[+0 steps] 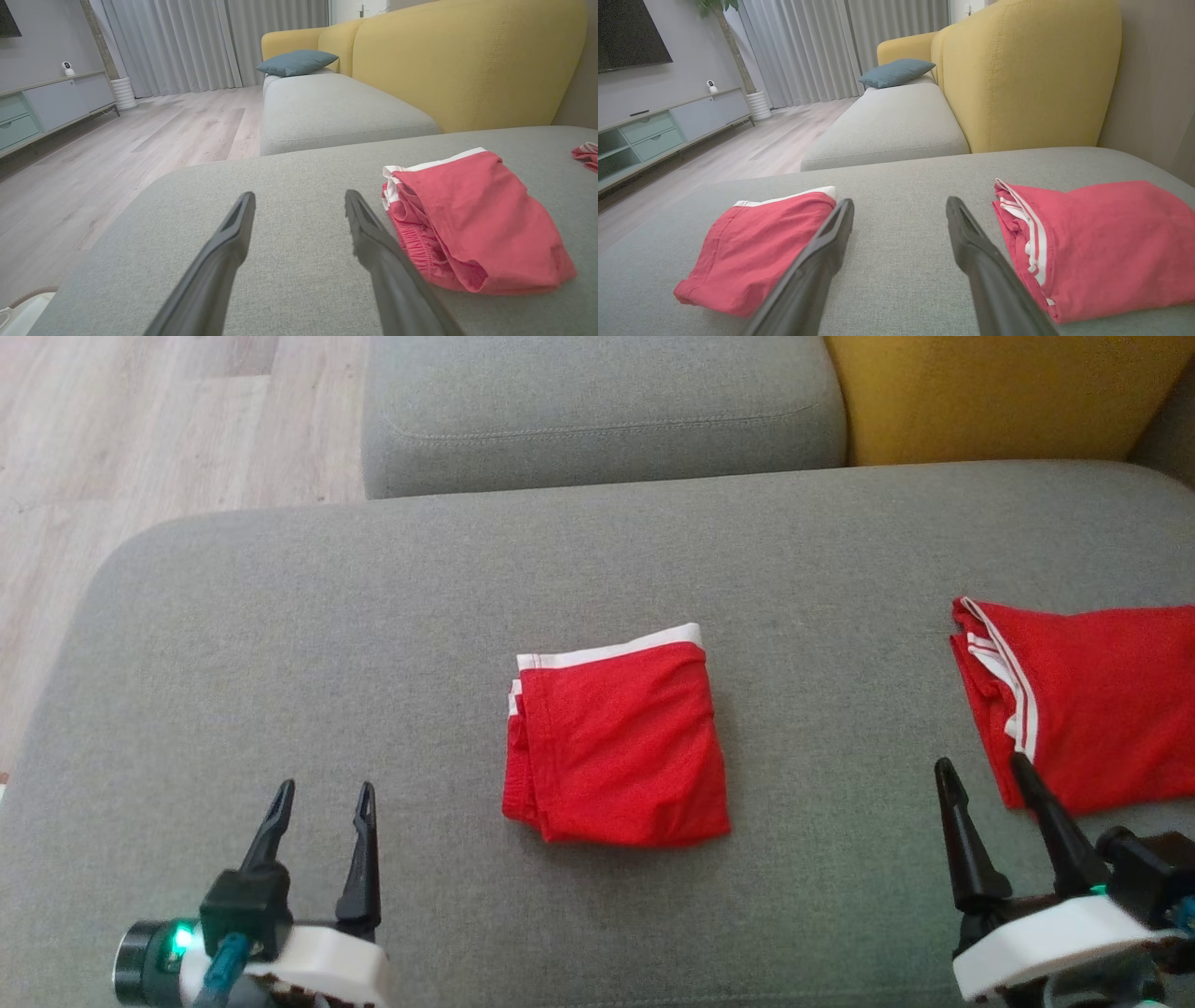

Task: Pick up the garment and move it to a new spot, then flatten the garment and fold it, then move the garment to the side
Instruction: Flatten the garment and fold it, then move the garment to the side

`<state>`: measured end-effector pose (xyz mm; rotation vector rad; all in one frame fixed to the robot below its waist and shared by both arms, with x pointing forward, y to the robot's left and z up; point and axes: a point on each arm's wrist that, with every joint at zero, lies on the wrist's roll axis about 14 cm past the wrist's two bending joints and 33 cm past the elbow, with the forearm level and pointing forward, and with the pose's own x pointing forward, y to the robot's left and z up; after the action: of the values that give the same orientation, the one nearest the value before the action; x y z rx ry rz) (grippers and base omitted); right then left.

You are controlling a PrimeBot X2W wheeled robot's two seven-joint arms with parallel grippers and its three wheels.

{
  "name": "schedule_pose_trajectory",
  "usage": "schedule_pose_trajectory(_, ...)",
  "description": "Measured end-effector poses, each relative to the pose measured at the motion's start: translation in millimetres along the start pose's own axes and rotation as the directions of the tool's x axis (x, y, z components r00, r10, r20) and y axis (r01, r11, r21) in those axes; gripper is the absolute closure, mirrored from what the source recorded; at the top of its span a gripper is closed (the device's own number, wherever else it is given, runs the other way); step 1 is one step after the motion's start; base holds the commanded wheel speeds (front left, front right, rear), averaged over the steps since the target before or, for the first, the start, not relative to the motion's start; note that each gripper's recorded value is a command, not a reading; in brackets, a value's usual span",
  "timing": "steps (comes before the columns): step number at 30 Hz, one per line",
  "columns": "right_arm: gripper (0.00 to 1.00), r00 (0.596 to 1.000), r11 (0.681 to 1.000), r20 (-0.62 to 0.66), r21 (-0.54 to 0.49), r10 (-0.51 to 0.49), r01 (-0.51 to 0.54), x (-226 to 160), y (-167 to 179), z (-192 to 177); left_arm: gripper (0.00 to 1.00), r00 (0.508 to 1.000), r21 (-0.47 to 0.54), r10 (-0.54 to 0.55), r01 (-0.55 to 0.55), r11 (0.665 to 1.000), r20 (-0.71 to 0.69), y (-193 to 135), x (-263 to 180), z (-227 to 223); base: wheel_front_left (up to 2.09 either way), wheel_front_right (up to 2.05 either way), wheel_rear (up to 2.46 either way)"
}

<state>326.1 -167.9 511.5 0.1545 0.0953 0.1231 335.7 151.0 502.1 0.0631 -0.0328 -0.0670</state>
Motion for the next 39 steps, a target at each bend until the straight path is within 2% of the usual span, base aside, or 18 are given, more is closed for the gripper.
schedule_pose_trajectory(13,0.0,0.997,1.0,-0.066,-0.006,0.026,-0.026,9.5,6.7,-14.6,0.0,1.0,0.008,0.014,-0.014,1.0,-0.007,6.6,2.9,-2.2,0.0,0.0,0.0)
schedule_pose_trajectory(24,0.0,0.955,0.979,-0.217,0.029,0.204,-0.202,72.0,54.9,-57.1,0.0,0.998,-0.005,0.041,-0.041,0.999,0.046,13.8,34.6,10.1,0.0,0.0,0.0)
schedule_pose_trajectory(30,0.0,0.885,0.957,-0.366,0.065,0.288,-0.284,98.8,84.8,-104.9,0.0,0.997,-0.028,0.06,-0.059,0.998,0.042,14.5,39.0,7.1,0.0,0.0,0.0)
schedule_pose_trajectory(36,0.0,0.813,0.954,-0.503,0.098,0.293,-0.283,107.7,90.6,-145.3,0.0,0.997,-0.026,0.079,-0.079,0.997,0.022,18.4,37.2,-0.1,0.0,0.0,0.0)
schedule_pose_trajectory(37,0.24,0.797,0.953,-0.526,0.105,0.297,-0.285,106.4,92.6,-151.0,0.0,0.996,-0.027,0.083,-0.082,0.996,0.02,19.1,36.7,-0.8,0.0,0.0,0.0)
schedule_pose_trajectory(38,0.59,0.791,0.951,-0.532,0.114,0.303,-0.287,106.7,95.1,-152.5,0.0,0.996,-0.028,0.085,-0.084,0.996,0.019,19.2,36.5,-1.1,0.0,0.0,0.0)
schedule_pose_trajectory(39,1.0,0.787,0.949,-0.534,0.118,0.308,-0.292,107.9,97.4,-152.6,0.0,0.996,-0.029,0.085,-0.084,0.996,0.019,19.0,36.6,-1.2,0.0,0.0,0.0)
